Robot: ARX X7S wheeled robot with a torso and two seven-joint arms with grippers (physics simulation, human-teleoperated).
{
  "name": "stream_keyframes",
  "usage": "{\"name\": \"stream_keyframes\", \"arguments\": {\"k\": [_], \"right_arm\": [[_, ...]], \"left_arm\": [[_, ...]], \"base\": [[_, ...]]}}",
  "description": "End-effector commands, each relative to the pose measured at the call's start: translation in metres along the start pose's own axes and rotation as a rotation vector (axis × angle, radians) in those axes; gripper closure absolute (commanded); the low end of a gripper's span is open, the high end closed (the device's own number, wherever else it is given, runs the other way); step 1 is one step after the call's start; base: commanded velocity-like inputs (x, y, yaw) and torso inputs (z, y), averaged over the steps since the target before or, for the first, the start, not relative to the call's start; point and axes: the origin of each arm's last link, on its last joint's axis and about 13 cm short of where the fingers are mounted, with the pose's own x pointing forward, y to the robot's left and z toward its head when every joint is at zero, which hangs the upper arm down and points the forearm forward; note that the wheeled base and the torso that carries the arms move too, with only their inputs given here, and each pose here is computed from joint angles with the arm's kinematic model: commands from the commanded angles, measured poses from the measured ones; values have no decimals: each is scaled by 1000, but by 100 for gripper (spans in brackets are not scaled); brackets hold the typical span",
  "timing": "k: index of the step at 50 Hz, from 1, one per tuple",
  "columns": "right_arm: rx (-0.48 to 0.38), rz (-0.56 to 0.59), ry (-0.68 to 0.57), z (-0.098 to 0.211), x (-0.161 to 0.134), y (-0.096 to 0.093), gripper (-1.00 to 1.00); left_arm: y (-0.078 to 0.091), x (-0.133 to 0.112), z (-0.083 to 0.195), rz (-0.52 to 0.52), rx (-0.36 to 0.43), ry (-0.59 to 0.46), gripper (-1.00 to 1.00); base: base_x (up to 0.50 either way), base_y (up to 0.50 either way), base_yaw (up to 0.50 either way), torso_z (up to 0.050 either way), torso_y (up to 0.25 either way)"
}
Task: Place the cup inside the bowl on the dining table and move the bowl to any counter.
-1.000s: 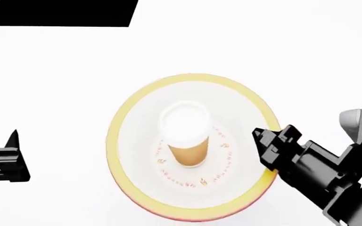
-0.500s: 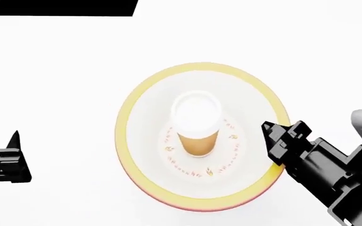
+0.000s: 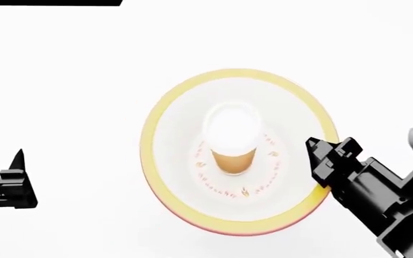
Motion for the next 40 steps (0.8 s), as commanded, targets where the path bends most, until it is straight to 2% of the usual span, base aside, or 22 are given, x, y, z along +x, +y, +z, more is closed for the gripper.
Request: {"name": "stream_keyframes", "arguments": {"k": [1,40], "right_arm": [[4,29,-52,8,-1,4,100],[22,25,-57,5,-2,0,100]], "left_arm": [[-1,0,0,-5,-2,0,-100],[1,-2,-1,-2,-2,2,-100]], "base": [[-39,-500,0,0,0],[-1,-500,0,0,0]]}}
